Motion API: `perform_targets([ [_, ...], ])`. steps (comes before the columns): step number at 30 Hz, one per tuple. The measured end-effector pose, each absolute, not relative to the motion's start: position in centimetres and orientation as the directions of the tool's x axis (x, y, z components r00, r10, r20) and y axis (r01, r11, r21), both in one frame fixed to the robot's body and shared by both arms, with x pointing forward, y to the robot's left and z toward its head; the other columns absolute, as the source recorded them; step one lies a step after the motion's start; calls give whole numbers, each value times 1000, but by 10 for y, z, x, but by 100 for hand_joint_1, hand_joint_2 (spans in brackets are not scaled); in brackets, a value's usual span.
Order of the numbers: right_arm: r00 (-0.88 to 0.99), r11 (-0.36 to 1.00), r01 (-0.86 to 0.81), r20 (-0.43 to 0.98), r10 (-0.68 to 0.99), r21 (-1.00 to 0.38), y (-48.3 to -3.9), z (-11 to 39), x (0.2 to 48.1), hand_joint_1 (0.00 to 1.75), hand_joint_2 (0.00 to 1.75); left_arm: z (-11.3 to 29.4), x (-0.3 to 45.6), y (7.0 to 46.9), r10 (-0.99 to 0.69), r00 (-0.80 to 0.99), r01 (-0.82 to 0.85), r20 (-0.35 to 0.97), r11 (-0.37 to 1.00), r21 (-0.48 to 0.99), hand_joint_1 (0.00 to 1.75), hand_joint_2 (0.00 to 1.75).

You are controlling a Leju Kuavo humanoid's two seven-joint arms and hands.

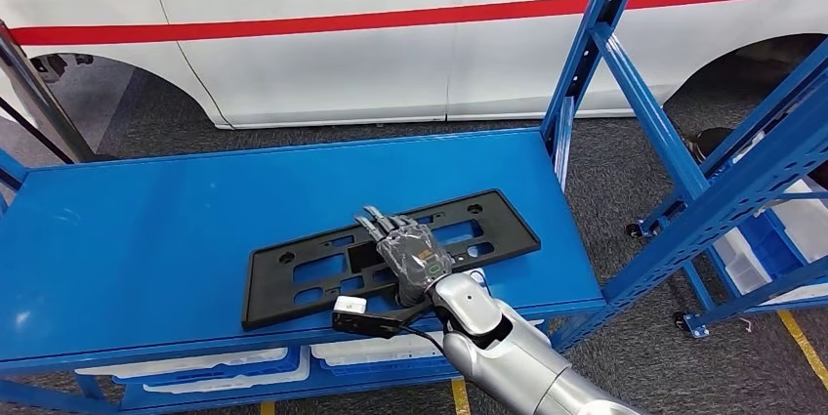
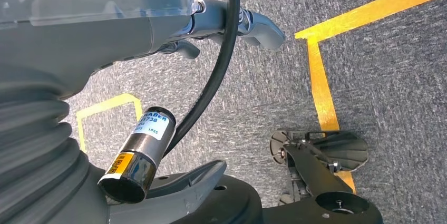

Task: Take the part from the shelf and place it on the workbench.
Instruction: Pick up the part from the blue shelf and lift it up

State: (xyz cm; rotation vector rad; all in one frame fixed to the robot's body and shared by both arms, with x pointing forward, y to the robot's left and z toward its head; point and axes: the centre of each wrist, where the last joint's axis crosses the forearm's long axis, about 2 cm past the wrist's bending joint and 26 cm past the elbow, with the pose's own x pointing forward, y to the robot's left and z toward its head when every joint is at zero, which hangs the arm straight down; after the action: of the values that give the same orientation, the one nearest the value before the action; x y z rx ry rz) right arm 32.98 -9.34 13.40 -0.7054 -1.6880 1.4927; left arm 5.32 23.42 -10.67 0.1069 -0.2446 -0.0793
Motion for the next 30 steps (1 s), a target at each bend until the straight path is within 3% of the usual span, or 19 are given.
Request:
perform_targets([
  [5, -552, 153, -90, 177, 815, -984, -95, 131, 330, 0, 175, -107, 53, 234, -89, 968, 64, 236, 991, 115, 0, 175],
  [9, -548, 147, -95, 175, 818, -985, -96, 130, 331, 171, 175, -107, 53, 234, -86, 968, 60, 236, 992, 115, 0, 175],
  [30, -545, 125, -99, 159, 823, -987, -98, 132, 336, 175, 175, -107, 53, 235, -82, 971, 57, 226, 992, 115, 0, 175],
])
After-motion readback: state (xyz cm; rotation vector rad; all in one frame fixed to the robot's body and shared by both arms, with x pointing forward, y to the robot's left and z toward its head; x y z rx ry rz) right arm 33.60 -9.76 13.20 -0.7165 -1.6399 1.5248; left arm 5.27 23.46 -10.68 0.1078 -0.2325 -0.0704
